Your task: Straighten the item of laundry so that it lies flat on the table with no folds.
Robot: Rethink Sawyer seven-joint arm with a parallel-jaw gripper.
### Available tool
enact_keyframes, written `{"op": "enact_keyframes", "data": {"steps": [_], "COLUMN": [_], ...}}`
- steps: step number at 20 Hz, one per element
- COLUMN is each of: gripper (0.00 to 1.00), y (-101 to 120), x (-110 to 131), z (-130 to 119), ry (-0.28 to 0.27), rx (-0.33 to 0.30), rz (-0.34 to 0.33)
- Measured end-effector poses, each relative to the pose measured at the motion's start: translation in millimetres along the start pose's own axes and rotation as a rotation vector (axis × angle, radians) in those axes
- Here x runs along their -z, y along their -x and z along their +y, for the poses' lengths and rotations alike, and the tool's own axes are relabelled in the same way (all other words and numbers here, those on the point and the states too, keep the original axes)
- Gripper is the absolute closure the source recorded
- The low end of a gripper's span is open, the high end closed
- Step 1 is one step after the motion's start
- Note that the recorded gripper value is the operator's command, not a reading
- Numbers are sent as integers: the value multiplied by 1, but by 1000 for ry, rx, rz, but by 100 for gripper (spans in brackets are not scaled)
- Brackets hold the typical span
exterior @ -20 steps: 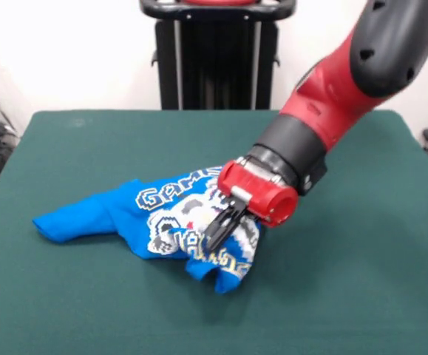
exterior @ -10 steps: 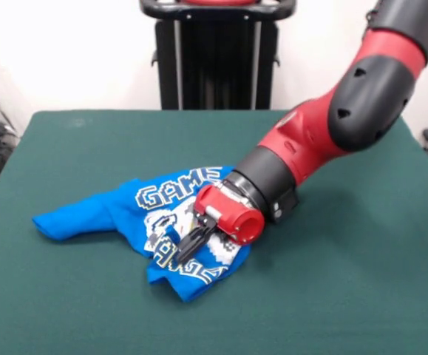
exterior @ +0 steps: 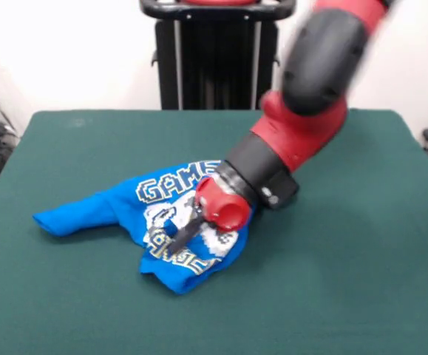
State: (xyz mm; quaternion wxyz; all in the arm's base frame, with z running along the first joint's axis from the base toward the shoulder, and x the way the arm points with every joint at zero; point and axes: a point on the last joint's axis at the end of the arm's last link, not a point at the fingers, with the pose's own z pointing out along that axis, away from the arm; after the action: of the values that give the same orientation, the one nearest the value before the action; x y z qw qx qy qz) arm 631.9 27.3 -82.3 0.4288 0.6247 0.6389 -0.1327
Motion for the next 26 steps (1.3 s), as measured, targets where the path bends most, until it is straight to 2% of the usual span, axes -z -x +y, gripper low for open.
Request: {"op": "enact_keyframes", "data": {"steps": [2, 4, 5, 6, 7, 10, 11, 15, 20, 21, 26], "gripper": [100, 100, 100, 100, 100, 100, 100, 100, 100, 100, 100], "y": [32, 55, 60, 81, 91, 111, 112, 119, 113, 110, 102], "x": [-12, -19, -20, -25, -26, -24, -23, -14, 3, 9, 23], "z": [9, 15, 17, 24, 27, 36, 36, 46, 57, 60, 63], "ry": [-116, -169, -177, -208, -219, -246, -248, -272, -276, -276, -283], "rx": [-104, -145, -151, -162, -163, -145, -144, -117, -105, -108, -119], "rz": [89, 138, 148, 184, 203, 256, 260, 355, 466, 506, 593]}}
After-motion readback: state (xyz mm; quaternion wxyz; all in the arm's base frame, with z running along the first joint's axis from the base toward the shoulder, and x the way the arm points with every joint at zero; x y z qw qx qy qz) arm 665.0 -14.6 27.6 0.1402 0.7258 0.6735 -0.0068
